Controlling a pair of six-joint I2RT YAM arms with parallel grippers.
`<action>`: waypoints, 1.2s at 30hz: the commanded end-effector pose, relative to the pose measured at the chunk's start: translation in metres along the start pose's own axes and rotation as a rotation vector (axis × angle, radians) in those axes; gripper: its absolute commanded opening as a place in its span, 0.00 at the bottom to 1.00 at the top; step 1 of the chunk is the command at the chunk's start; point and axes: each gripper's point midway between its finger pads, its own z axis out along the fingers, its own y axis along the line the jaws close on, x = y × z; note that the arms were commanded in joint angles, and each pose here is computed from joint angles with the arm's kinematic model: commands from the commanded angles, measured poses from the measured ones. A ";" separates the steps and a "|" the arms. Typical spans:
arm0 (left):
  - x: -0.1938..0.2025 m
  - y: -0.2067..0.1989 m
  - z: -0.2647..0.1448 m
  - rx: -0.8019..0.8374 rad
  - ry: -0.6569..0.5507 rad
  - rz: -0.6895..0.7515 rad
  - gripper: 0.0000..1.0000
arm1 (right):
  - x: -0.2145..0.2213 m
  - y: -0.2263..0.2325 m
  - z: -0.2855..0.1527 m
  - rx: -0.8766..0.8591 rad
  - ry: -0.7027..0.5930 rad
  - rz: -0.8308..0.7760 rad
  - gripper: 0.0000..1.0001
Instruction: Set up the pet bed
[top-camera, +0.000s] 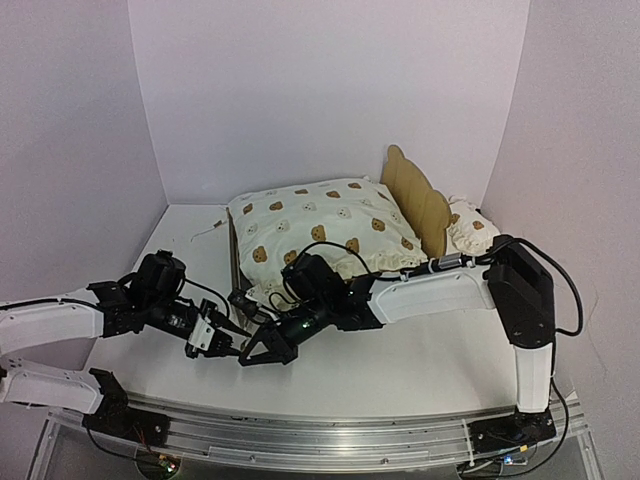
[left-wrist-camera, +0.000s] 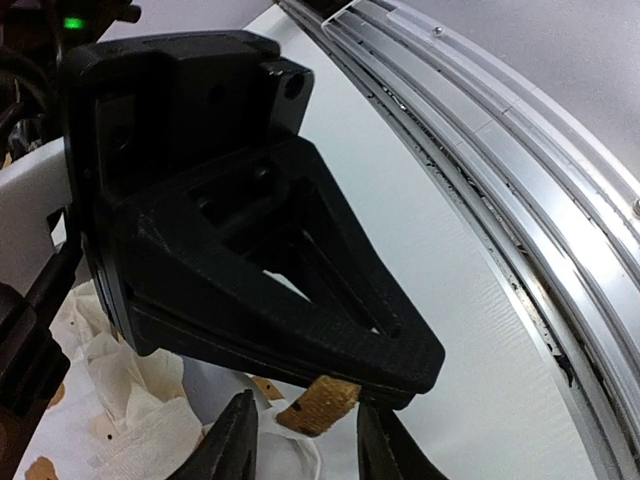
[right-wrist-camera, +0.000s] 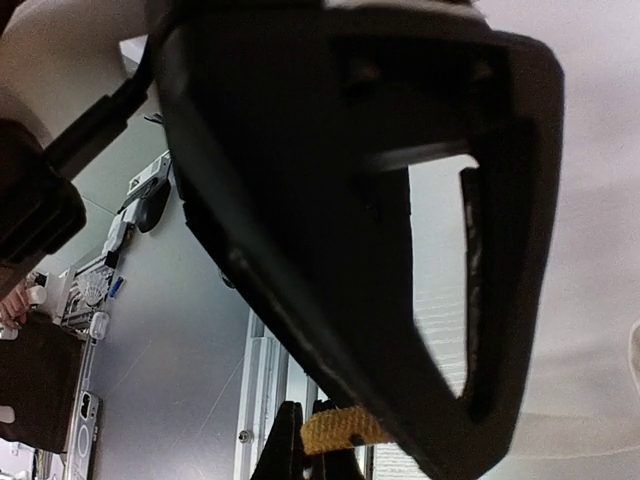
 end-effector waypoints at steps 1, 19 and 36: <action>-0.010 0.009 0.000 -0.020 -0.014 0.034 0.28 | -0.016 0.003 0.000 -0.034 -0.031 0.001 0.00; 0.029 0.012 -0.011 -0.001 0.346 -0.682 0.00 | -0.011 -0.040 -0.041 0.293 -0.125 0.095 0.28; 0.107 0.029 -0.007 -0.183 0.644 -1.203 0.00 | -0.063 -0.134 -0.020 0.647 -0.604 0.301 0.28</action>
